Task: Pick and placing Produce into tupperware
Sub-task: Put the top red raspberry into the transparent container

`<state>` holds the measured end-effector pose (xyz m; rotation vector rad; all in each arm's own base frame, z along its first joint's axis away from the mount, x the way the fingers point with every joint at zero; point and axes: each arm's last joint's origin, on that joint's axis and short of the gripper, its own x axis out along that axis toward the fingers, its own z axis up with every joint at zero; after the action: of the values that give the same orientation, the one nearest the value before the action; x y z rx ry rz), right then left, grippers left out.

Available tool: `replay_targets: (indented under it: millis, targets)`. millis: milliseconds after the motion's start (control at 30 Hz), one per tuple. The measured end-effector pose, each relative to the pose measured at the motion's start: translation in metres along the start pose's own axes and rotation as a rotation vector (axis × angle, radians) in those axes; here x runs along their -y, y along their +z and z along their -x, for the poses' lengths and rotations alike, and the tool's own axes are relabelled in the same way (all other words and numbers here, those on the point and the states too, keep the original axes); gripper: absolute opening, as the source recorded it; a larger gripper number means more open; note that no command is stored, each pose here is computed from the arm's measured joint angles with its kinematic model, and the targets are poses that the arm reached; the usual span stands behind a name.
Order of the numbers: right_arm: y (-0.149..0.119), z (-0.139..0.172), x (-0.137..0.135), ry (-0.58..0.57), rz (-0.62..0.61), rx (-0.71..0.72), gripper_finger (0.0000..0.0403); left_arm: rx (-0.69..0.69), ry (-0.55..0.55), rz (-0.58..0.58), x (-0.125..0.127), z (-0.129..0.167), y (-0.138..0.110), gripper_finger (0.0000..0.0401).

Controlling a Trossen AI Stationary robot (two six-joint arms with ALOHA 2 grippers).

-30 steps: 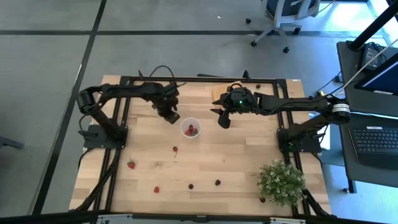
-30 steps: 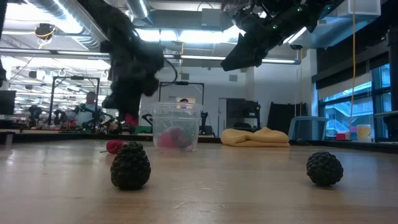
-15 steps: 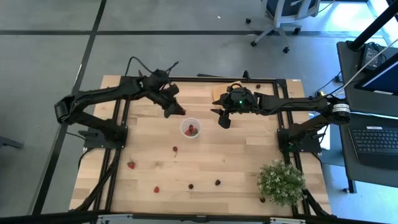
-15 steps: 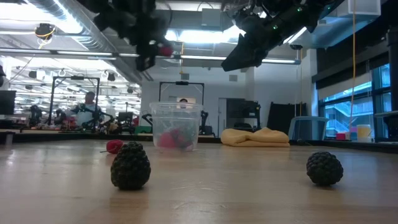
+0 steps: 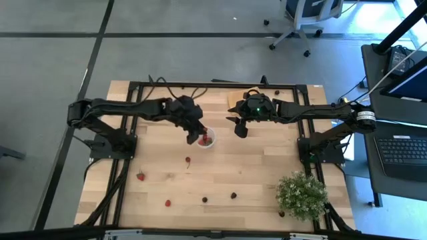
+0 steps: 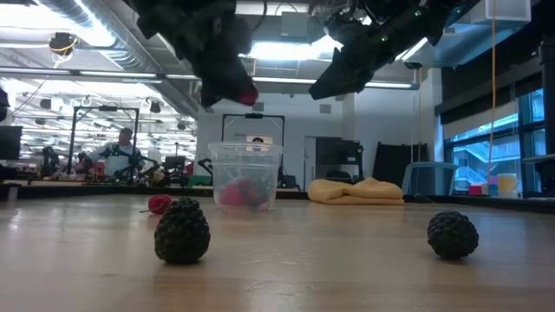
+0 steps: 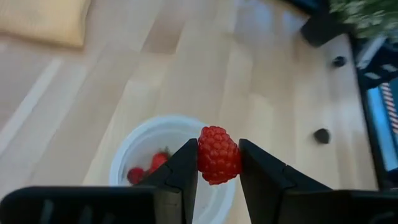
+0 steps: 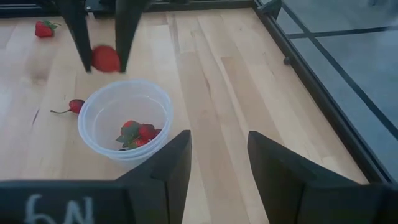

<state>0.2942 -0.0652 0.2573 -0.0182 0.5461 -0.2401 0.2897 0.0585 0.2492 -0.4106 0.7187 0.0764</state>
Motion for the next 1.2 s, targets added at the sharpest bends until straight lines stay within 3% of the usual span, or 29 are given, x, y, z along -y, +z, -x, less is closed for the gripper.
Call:
replay_targets:
  millis: [567,1200]
  targets:
    - [0.0,0.0,0.0,0.0,0.023,0.0,0.0161,-0.2,0.099,0.06,-0.017,-0.057,-0.026,0.0096]
    - [0.0,0.0,0.0,0.0,0.024,-0.001,0.0161,-0.229,0.107,0.066,-0.02,-0.064,-0.03,0.0096]
